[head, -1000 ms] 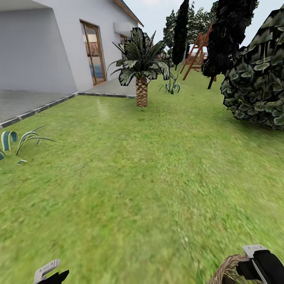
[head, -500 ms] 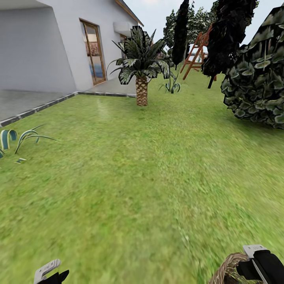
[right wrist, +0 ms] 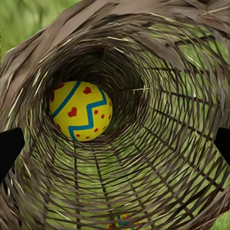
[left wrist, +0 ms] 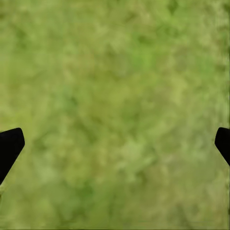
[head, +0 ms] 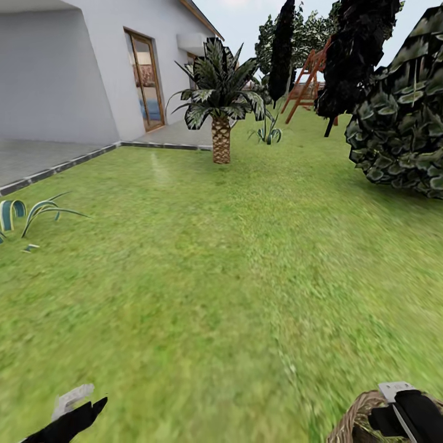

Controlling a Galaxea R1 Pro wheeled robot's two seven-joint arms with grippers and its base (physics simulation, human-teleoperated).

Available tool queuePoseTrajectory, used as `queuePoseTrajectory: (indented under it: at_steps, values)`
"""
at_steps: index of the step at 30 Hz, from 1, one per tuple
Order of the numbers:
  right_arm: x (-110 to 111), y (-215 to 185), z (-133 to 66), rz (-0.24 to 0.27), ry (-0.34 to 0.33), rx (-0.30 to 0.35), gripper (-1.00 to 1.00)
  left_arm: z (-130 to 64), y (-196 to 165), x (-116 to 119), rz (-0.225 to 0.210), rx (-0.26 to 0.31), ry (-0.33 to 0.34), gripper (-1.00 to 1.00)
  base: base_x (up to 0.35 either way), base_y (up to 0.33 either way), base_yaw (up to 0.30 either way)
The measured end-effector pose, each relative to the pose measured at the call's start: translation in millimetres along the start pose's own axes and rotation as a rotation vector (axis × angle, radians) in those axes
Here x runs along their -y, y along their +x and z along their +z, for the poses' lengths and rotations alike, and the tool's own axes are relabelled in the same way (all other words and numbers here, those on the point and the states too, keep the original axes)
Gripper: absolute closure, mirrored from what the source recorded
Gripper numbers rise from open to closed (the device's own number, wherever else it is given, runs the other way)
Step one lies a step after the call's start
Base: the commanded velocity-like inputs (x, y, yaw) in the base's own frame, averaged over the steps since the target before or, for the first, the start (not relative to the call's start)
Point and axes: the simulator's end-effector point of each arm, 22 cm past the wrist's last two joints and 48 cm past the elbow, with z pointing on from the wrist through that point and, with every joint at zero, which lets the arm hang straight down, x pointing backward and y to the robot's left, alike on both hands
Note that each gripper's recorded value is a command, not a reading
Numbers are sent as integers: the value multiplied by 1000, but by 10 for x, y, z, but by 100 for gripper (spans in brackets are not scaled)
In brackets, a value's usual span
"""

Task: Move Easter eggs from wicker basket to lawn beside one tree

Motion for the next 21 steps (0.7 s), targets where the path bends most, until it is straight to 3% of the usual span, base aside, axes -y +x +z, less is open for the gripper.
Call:
queuePoseTrajectory:
  at_steps: [3,7,11,21]
  values:
    - [-21,12,56,0,-1,1,-100,-62,-415,149,31,96,26,-100,0,0,0]
    - [-4,29,130,2,4,1,-100,-112,-703,269,52,172,48,-100,0,0,0]
    - [11,49,204,18,4,2,-100,-300,-1181,488,81,301,66,-100,0,0,0]
    - [-41,100,398,20,4,3,-100,-140,-1061,420,74,309,50,-100,0,0,0]
